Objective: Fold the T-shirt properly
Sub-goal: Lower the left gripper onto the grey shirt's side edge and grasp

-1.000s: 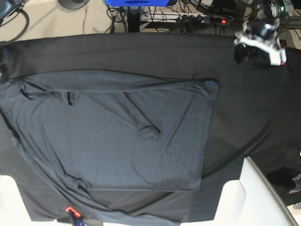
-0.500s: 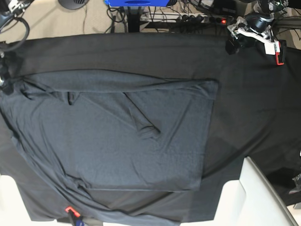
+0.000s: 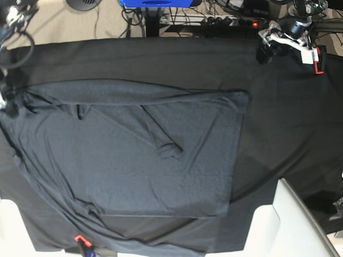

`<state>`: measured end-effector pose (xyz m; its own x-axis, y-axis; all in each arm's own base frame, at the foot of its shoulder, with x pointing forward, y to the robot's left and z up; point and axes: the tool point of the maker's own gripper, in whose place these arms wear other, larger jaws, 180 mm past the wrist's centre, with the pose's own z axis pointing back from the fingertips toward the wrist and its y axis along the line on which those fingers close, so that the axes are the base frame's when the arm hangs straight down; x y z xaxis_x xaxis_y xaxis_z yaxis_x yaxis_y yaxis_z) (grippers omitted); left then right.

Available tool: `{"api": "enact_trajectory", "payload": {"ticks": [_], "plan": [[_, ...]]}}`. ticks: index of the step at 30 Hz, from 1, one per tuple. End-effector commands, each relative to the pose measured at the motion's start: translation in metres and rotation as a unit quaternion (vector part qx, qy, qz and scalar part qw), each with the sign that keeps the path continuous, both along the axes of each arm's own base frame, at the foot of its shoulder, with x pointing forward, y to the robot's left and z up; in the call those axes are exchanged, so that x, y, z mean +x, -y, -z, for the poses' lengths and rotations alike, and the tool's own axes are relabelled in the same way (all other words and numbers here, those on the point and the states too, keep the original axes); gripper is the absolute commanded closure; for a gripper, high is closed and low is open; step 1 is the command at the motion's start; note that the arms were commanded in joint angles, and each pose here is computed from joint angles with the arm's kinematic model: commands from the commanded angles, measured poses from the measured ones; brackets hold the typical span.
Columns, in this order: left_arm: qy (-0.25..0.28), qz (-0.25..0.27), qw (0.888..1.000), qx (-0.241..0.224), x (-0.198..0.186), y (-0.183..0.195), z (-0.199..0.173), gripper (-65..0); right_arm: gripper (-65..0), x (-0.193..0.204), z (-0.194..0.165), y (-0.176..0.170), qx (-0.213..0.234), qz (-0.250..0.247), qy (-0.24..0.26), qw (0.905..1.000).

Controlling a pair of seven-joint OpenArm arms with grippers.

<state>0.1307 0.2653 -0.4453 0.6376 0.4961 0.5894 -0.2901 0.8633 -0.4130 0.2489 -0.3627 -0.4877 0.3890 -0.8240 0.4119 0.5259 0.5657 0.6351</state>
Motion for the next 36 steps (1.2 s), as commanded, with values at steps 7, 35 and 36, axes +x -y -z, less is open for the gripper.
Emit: {"api": "enact_trajectory", "payload": {"ticks": [7,35,36], "plan": [[0.036,0.003,0.999,-0.001,0.021,0.0,-0.013,-52.0,-23.1,-0.01,0.02,-0.008,0.011,0.004,-0.032,0.9994],[0.033,0.004,0.989,-0.142,0.102,0.076,0.038,-51.8,-0.2,-0.011,0.019,-0.007,0.008,0.002,-0.034,0.9994],[0.031,0.003,0.989,-0.145,0.103,0.077,0.039,-51.8,-0.2,-0.012,0.019,-0.007,0.008,0.001,-0.035,0.9994]]}}
